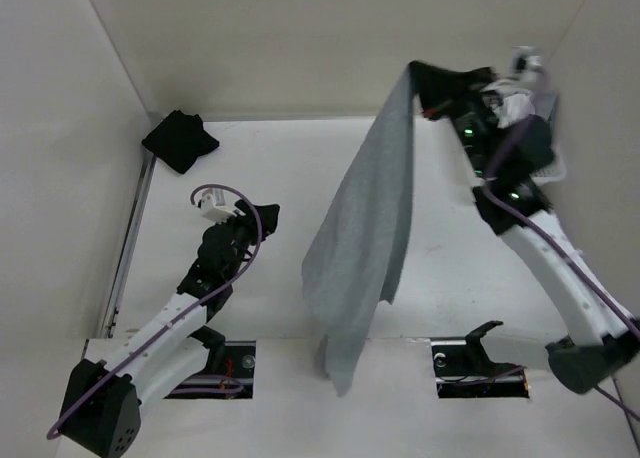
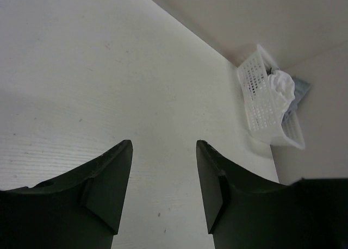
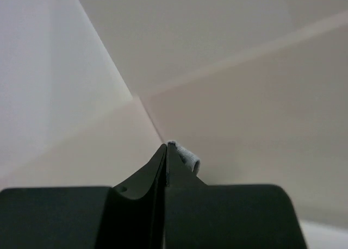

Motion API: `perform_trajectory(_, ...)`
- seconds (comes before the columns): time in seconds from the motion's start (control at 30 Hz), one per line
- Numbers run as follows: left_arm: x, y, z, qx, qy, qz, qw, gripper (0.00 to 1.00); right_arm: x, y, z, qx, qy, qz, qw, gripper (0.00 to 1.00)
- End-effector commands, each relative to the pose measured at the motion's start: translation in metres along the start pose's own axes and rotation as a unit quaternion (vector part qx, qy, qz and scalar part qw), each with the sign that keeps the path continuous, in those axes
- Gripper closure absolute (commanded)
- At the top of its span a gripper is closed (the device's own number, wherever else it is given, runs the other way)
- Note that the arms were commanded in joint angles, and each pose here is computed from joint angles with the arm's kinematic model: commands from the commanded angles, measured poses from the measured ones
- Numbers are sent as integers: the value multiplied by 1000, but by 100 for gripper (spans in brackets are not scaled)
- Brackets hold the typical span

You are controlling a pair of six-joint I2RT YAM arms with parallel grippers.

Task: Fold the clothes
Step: Move the tank top to the center of the board

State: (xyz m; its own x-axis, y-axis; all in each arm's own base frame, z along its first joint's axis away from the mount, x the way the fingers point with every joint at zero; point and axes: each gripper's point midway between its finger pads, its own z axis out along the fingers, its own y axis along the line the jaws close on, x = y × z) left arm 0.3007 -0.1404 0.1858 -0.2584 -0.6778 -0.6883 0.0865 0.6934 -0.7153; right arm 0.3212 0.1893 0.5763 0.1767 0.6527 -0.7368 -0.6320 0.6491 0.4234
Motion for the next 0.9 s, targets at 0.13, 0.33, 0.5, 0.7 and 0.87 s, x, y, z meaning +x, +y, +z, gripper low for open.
perform_trajectory(0.13, 3, 19, -2, -27, 19, -22, 999, 51, 200, -98, 35, 49, 173, 74, 981, 100)
perform_trajectory(0.33, -11, 3, 3, -16, 8, -30, 999, 51, 117, -52, 78, 23, 120, 37, 992, 100)
perform_trajectory(0.5, -30, -12, -2, 0, -14, -39, 999, 52, 50, 24, 72, -21, 86, -7, 996, 100)
perform_trajectory(0.7, -48, -13, -16, -5, -47, -48, 998, 53, 96, 46, -12, -17, 120, -7, 993, 100)
perform_trajectory(0.87, -26, 16, -18, -44, -30, -33, 998, 54, 271, -29, -181, 85, 243, 55, 965, 99)
